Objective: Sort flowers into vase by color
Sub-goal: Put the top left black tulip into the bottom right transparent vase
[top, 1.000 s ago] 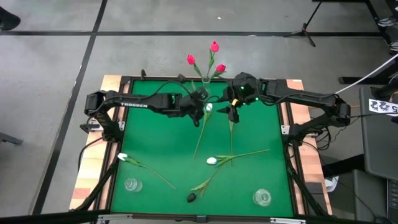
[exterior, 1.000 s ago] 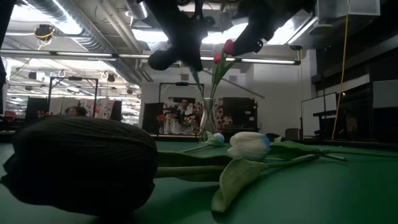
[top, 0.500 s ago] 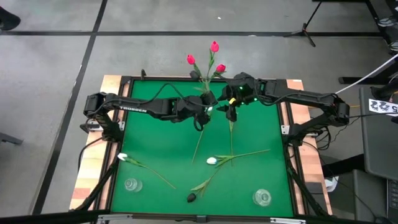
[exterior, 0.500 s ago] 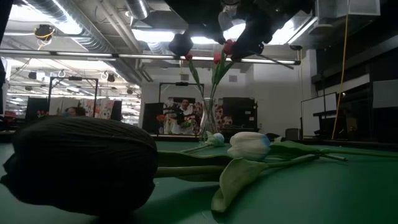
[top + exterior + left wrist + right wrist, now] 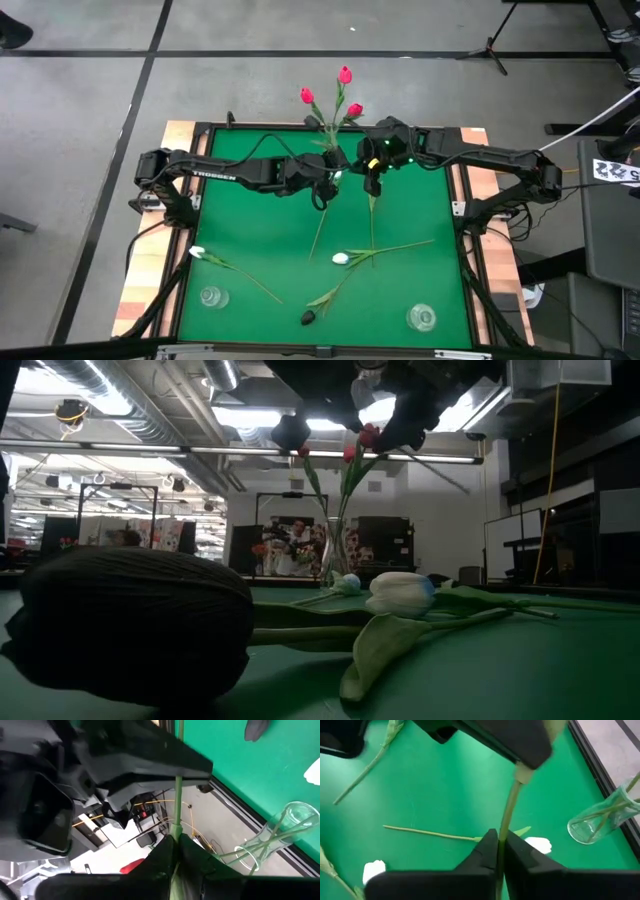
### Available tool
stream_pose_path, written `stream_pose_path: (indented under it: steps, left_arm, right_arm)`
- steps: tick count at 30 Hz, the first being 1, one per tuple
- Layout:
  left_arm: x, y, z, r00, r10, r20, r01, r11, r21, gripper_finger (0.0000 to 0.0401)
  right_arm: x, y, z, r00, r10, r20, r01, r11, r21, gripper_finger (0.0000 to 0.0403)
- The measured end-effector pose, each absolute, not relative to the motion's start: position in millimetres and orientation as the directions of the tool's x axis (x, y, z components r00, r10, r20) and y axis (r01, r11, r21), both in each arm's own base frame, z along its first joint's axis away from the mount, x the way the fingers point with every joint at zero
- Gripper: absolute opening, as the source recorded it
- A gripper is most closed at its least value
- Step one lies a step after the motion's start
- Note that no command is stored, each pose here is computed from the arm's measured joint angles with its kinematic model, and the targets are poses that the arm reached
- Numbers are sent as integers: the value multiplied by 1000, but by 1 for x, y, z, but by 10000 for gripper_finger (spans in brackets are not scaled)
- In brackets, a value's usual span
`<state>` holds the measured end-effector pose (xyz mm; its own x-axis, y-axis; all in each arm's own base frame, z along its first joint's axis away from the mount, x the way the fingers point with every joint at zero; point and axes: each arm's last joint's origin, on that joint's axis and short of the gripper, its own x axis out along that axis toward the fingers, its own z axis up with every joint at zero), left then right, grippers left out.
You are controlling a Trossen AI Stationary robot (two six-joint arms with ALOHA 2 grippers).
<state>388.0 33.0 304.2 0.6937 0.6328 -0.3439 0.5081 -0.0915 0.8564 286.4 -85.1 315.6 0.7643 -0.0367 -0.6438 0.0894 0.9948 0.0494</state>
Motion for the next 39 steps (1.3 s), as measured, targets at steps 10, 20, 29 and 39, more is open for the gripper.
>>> stream_pose_path:
  steps: [10, 20, 29, 39]
  left_arm:
    - [389, 29, 304, 740, 568, -360, 419, 30, 907, 53]
    - [377, 16, 328, 813, 484, -324, 155, 356, 922, 142]
    - [343, 22, 374, 841, 497, -214, -134, 573, 808, 162]
    - [327, 39, 380, 807, 533, -254, -212, 663, 718, 148]
  right_arm:
    - [287, -85, 316, 769, -30, -639, 98, 993, 70, 7]
    - [288, -91, 331, 807, -245, -537, 264, 964, -43, 3]
    - [241, -54, 386, 812, -489, -318, 447, 872, -199, 1]
    - [195, 45, 402, 915, -275, -297, 216, 952, -215, 1]
